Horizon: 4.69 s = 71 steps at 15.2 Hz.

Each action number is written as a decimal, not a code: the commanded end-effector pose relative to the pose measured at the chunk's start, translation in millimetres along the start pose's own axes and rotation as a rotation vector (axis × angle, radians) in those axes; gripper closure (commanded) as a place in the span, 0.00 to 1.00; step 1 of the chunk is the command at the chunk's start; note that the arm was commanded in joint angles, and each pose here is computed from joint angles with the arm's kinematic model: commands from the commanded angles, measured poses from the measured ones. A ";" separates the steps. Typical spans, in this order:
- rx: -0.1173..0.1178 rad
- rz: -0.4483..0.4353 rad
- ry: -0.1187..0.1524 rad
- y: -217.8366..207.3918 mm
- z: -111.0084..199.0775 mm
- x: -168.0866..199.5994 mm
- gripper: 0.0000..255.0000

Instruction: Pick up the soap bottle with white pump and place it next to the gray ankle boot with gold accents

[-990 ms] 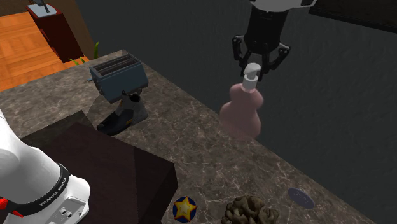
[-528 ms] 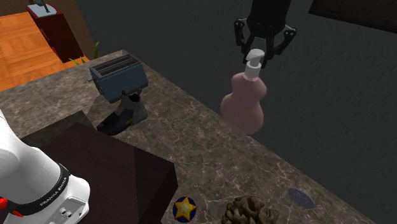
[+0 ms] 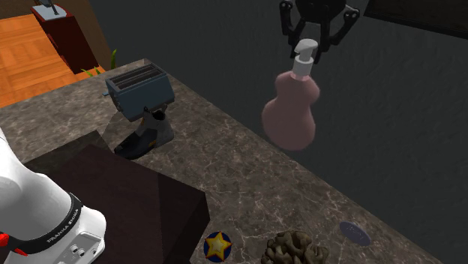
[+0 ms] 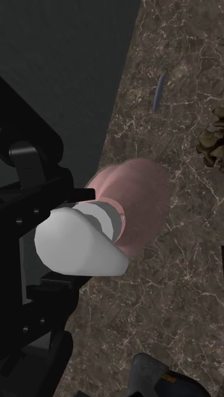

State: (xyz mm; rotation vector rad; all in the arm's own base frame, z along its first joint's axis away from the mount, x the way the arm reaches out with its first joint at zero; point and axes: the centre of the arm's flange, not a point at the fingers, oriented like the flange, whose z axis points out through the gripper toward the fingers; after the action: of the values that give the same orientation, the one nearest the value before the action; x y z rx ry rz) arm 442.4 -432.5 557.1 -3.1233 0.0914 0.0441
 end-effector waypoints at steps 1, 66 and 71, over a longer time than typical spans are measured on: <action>-0.001 0.000 0.001 -0.7 -12.3 -0.4 1.00; -0.001 0.000 0.001 -360.1 166.5 -19.4 1.00; -0.001 0.000 0.001 -359.7 192.9 -18.6 1.00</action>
State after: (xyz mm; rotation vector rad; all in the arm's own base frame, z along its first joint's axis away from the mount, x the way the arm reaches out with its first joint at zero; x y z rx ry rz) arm 439.9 -69.3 375.0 -3.1237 0.0916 0.0460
